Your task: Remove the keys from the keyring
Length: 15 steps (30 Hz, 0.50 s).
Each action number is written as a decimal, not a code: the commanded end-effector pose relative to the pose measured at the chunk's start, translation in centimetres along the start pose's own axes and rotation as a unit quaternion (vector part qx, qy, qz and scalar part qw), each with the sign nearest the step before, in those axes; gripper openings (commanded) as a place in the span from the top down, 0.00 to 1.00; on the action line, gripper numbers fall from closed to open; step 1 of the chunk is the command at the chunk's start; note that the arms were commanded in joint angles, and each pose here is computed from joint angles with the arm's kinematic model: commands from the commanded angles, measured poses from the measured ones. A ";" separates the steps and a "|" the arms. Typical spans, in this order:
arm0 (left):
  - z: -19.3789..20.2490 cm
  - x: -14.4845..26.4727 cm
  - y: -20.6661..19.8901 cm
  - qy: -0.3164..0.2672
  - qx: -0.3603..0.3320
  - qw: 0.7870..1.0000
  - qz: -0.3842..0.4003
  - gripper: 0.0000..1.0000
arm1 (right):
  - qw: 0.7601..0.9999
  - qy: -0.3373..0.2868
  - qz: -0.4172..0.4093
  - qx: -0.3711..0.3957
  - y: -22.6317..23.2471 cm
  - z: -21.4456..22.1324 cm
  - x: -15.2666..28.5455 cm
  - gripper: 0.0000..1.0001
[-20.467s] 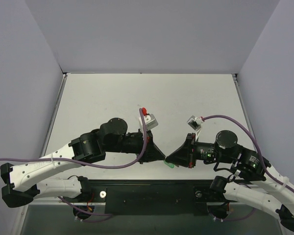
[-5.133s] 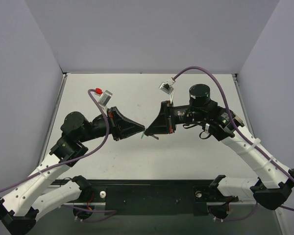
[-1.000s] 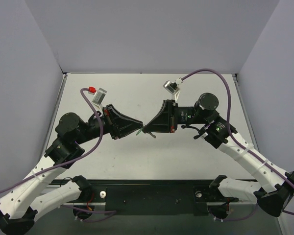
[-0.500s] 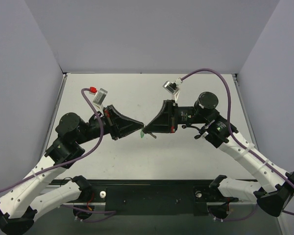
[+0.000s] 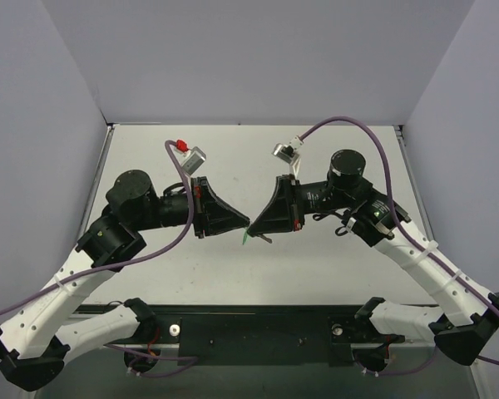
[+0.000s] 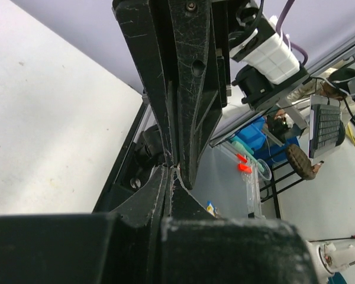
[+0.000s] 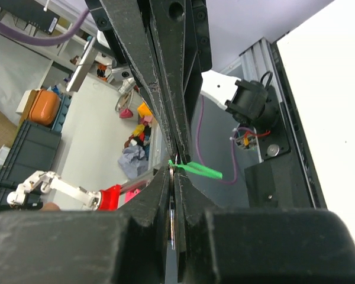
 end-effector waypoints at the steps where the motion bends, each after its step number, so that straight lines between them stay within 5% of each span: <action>1: 0.7 -0.4 0.2 0.068 -0.010 0.998 0.009 1.00 | 0.999 0.007 -0.025 0.040 1.1 -1.1 -0.1 1.00; 15: 0.3 -1.0 -0.1 0.126 -0.014 0.992 0.023 1.00 | 0.998 0.048 -0.036 0.026 0.9 -0.2 -0.3 1.00</action>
Point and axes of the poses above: each gripper's point midway between its finger pads, its own x axis back along the fingers, its own y axis along the line the jaws close on, z = x × y, the point moved 9 cm from there along x, back along the fingers, and after that the axes turned 11 degrees about x, right-handed, at the moved point
